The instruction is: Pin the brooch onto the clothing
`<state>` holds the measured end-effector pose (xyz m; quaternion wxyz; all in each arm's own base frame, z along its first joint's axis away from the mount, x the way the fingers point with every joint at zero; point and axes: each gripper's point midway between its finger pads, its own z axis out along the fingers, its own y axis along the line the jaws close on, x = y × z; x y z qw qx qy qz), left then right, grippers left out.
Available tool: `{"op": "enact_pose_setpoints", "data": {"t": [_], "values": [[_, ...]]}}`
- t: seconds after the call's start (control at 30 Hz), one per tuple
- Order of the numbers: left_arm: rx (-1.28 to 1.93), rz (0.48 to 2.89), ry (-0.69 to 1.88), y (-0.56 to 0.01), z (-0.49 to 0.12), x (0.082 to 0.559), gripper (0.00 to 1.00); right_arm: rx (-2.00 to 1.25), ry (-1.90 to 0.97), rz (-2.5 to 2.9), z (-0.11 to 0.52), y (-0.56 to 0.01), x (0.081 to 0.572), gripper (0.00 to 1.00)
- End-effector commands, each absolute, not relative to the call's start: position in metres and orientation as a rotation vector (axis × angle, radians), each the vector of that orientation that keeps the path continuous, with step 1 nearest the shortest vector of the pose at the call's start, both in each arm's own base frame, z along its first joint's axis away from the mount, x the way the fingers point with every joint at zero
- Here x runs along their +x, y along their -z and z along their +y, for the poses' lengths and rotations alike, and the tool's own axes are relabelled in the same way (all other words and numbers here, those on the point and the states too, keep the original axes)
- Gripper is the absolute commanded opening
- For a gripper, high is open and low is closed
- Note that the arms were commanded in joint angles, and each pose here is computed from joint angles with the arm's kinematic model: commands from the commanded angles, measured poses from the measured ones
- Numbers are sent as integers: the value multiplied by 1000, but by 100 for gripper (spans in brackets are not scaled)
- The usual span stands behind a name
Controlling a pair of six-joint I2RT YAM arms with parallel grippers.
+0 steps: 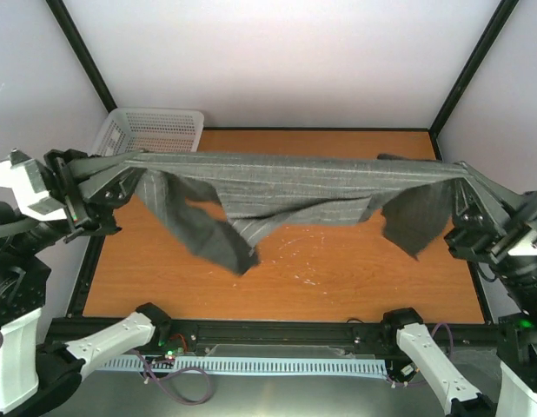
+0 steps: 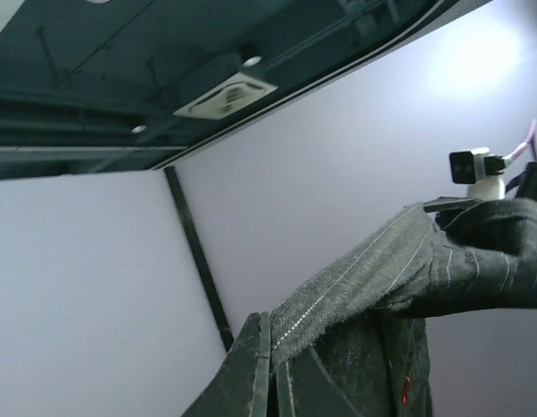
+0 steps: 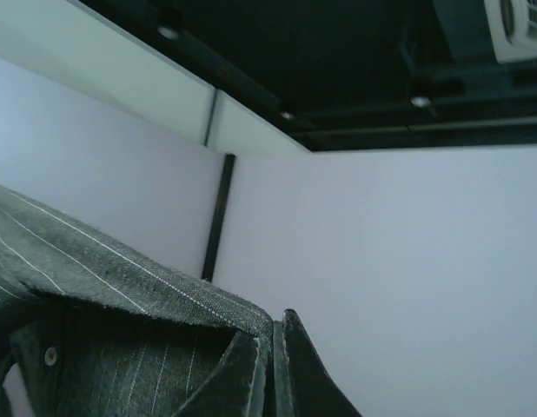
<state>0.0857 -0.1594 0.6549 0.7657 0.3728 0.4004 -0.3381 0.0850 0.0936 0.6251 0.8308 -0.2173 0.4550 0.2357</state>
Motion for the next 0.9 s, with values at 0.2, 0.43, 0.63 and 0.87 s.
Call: {"op": "enact_pose_setpoints", "data": {"t": [0.2, 0.43, 0.63, 0.87], "values": [[371, 1124, 512, -651, -140, 211, 1, -245, -362, 1005, 67, -630, 159, 3], [148, 1583, 87, -501, -138, 423, 1, 69, -43, 1263, 24, -520, 322, 3], [20, 1900, -48, -339, -102, 570, 35, 21, 137, 1507, 32, -384, 449, 29], [-14, 2105, -155, -295, -98, 619, 88, 126, 210, 2122, 27, -250, 536, 87]]}}
